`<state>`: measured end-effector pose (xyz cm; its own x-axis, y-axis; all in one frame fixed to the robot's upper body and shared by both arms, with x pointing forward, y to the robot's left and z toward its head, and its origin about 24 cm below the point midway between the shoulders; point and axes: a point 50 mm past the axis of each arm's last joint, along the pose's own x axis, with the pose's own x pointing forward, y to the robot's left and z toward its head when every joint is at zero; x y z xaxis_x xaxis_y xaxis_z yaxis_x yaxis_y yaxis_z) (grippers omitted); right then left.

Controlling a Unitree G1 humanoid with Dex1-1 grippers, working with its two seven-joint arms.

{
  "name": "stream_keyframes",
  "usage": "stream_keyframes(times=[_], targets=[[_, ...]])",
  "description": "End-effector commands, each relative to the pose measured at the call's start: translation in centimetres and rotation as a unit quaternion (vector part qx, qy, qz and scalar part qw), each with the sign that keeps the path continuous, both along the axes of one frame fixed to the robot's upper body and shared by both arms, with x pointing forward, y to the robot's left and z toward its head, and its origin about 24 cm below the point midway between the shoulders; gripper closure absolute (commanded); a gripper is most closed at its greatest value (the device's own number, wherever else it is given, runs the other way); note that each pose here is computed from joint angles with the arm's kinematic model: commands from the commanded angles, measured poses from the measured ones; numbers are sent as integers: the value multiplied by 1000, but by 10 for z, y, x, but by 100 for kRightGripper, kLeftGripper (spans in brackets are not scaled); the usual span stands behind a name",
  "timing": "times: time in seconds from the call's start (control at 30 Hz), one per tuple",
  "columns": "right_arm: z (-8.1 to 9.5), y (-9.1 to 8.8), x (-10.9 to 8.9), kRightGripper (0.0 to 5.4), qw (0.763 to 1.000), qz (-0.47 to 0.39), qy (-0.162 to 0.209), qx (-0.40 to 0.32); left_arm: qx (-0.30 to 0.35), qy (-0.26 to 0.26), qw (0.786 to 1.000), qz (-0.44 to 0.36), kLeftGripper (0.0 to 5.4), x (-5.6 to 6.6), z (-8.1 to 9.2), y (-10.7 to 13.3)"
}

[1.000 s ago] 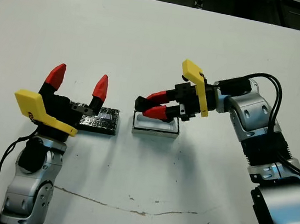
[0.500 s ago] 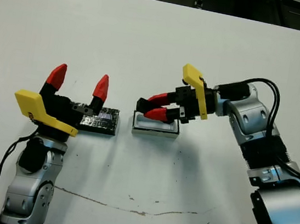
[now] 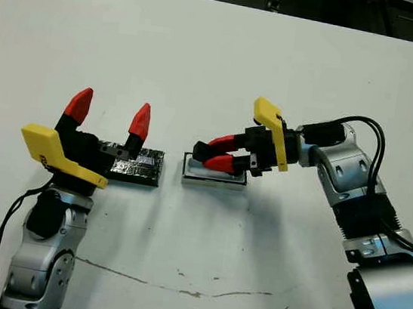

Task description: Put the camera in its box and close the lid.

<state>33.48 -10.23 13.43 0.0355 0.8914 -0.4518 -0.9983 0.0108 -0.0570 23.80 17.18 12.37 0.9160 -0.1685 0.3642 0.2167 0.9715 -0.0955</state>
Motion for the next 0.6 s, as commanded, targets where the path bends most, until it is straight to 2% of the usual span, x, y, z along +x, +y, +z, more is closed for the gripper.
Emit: stream_keyframes(times=[0.03,0.23,0.33,0.6], targets=[[-7,-9,-2,375,1000,-15,20,-16,5,7,1000,3,0,-1,-3,1],[-11,-12,-3,375,1000,-12,15,-20,5,7,1000,2,0,-1,-3,1],[-15,-13,-3,375,999,-16,33,-24,1,6,1000,1,0,-1,-4,1],[-23,-15,-5,375,998,-22,45,-44,1,5,1000,0,0,-1,-4,1]])
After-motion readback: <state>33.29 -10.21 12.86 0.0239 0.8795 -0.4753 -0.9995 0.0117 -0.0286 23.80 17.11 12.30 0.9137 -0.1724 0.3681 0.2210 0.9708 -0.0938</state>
